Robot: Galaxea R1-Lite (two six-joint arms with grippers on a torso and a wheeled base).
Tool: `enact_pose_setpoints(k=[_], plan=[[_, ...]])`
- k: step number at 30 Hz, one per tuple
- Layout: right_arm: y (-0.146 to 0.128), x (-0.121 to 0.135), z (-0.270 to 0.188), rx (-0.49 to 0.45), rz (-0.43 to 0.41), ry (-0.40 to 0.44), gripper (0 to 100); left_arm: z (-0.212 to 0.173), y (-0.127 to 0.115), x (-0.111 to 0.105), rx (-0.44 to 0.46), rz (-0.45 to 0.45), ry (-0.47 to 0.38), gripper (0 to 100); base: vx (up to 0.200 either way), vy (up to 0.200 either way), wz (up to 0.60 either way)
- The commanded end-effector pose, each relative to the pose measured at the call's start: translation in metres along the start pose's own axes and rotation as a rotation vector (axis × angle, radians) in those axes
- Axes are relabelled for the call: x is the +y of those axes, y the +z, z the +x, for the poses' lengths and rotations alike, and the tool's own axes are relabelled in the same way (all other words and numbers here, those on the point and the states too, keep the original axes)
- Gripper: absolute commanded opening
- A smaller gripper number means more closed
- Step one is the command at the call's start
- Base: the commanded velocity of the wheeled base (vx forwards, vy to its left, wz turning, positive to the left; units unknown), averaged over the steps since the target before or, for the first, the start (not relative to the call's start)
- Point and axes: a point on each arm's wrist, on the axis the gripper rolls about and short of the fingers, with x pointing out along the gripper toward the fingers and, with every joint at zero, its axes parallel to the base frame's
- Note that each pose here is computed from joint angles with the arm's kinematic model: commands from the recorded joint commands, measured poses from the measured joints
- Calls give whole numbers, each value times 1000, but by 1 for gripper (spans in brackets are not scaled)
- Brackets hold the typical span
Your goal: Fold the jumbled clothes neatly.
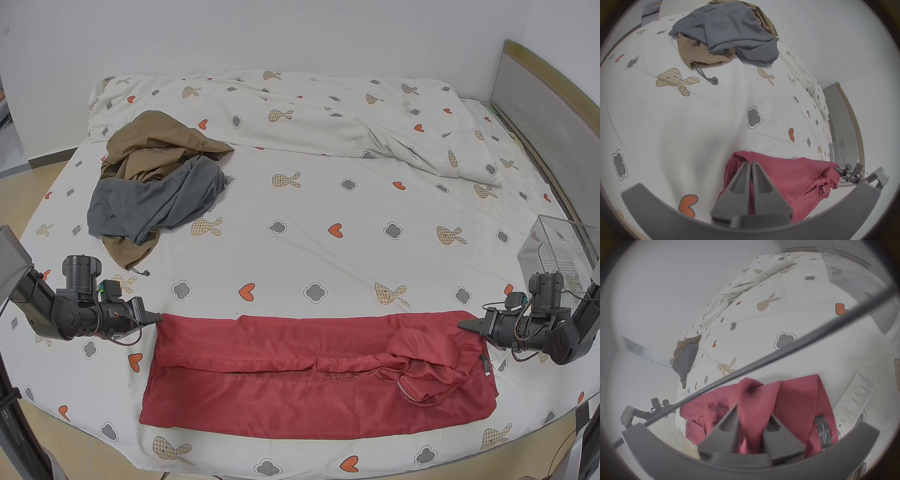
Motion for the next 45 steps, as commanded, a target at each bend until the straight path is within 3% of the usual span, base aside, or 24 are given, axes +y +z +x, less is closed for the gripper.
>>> enact_pose_setpoints(k=[1, 9, 14, 18, 21, 24, 29, 36, 45], plan=[[1, 1, -3, -9, -3, 0, 100, -2, 2, -2, -12, 4, 7, 100, 0, 0, 0], [16, 18, -58, -169, -34, 16, 100, -32, 23, -6, -120, 20, 13, 100, 0, 0, 0], [16, 42, -79, -223, -94, 79, 100, -44, 18, -22, -113, 38, -16, 100, 0, 0, 0], [-1, 74, -72, -151, -153, 184, 100, -35, -1, -46, -33, 76, -85, 100, 0, 0, 0], [-23, 95, -50, -20, -147, 257, 100, -22, -18, -63, 42, 105, -129, 100, 0, 0, 0], [-43, 85, -11, 121, -118, 217, 100, -10, -31, -68, 97, 116, -144, 100, 0, 0, 0], [-56, 69, 13, 208, -81, 157, 100, 13, -46, -61, 178, 102, -132, 100, 0, 0, 0], [-68, 55, 22, 268, -51, 110, 100, 35, -65, -59, 259, 104, -110, 100, 0, 0, 0], [-77, 45, 16, 297, -23, 76, 100, 28, -63, -40, 243, 129, -35, 100, 0, 0, 0]])
